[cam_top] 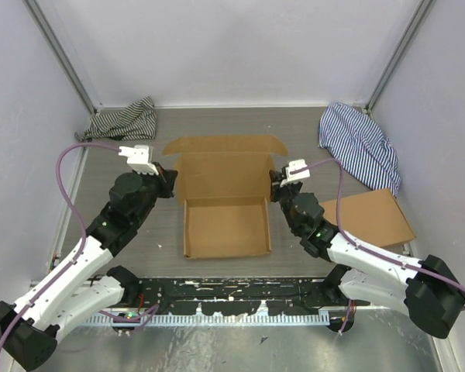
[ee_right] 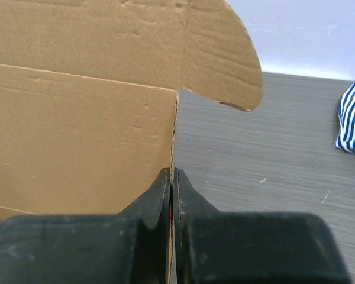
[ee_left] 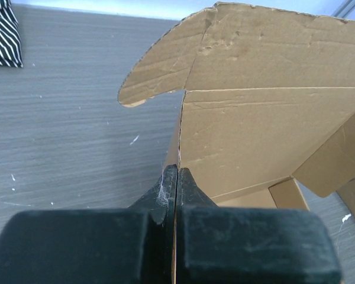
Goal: Fold the paper box
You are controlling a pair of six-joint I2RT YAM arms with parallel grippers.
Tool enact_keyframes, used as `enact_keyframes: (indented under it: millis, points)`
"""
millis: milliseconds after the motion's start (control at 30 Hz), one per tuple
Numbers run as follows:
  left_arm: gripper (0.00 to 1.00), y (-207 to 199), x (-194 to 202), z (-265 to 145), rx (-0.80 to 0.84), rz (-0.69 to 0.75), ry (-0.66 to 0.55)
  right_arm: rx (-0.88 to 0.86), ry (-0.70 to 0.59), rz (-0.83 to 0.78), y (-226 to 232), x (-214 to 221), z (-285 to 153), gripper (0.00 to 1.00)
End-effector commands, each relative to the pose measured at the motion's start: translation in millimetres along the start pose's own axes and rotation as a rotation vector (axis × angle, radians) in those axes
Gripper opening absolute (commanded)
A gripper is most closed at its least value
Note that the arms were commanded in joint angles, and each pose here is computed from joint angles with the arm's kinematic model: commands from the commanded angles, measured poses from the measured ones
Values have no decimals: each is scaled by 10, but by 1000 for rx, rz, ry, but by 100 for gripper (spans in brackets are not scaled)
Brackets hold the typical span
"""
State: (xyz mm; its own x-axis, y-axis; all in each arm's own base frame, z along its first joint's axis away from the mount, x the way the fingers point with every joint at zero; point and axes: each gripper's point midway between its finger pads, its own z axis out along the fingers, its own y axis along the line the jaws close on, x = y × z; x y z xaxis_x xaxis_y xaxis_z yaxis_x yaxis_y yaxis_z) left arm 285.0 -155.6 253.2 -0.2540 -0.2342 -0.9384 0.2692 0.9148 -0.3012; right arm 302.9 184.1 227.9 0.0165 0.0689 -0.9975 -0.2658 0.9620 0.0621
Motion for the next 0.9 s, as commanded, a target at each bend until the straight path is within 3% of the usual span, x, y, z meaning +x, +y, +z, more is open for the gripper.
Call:
enact_keyframes:
  millis: [0,500,867]
  points:
    - [0,-64,154,-45,33,-37,27,24,-105,61,3,-188,-61,6]
    - [0,-31,439,-224,17,-44,99,-4,16,112,180,-12,-345,13]
    - [0,97,621,-376,-25,-45,161,-63,154,108,132,37,-682,35]
